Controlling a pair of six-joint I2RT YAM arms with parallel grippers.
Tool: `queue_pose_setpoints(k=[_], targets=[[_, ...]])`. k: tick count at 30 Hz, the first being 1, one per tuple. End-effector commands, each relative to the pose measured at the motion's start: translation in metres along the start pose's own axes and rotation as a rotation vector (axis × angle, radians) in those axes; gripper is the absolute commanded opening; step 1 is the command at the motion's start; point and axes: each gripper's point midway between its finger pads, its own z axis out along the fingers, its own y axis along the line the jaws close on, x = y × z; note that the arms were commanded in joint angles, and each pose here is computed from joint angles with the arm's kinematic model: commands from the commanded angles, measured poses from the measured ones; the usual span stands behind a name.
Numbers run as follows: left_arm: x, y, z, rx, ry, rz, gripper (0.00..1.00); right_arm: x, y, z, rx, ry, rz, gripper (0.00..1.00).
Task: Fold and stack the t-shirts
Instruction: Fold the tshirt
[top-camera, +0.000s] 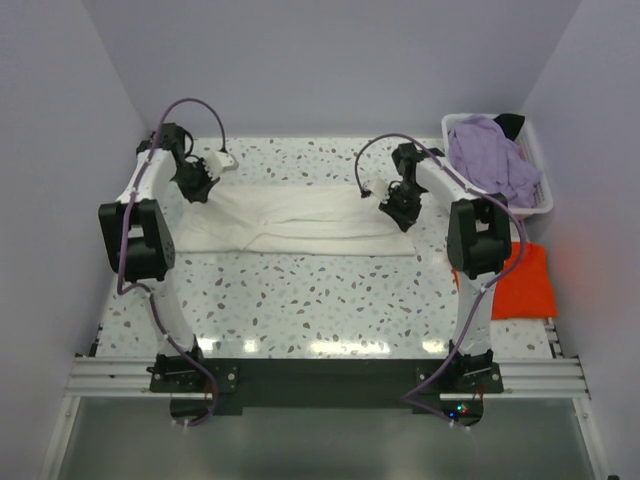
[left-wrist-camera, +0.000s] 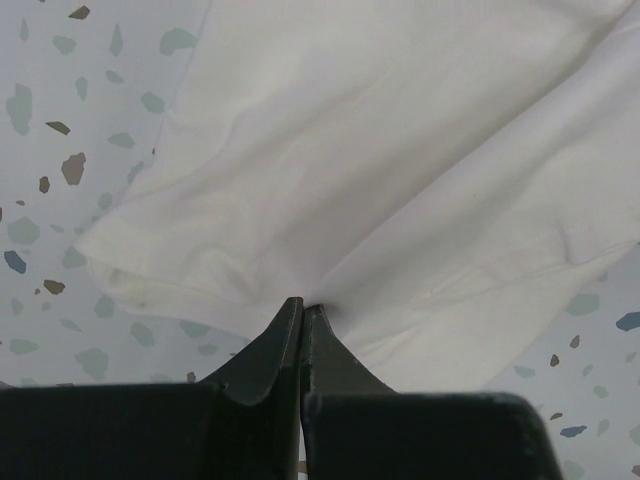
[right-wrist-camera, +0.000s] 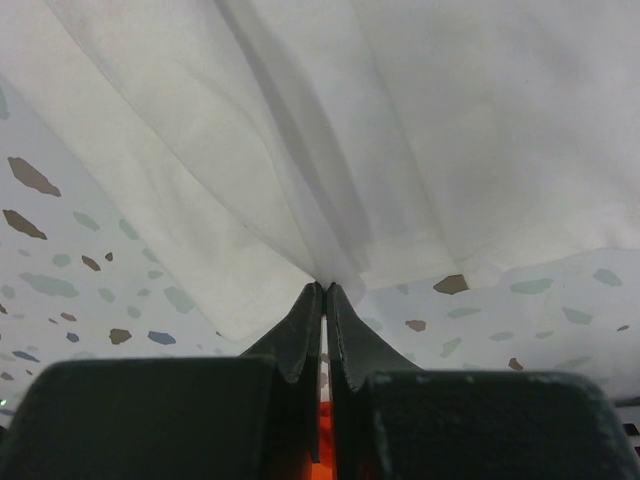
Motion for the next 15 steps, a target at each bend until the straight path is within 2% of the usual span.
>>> queue_pose_setpoints(k=[1, 15], targets=[[-0.0179, 0.0180, -0.0033, -0.056, -0.032, 0.037, 0.00, -0.0010, -0.0073, -0.0036, 0.028, -0.005, 0.005, 0.00], [-0.0141, 0.0262, 0.0053, -0.055, -0.009, 0.049, 0.00, 0.0021, -0.0086, -0.0036, 0.031, -0.004, 0.020, 0.00]])
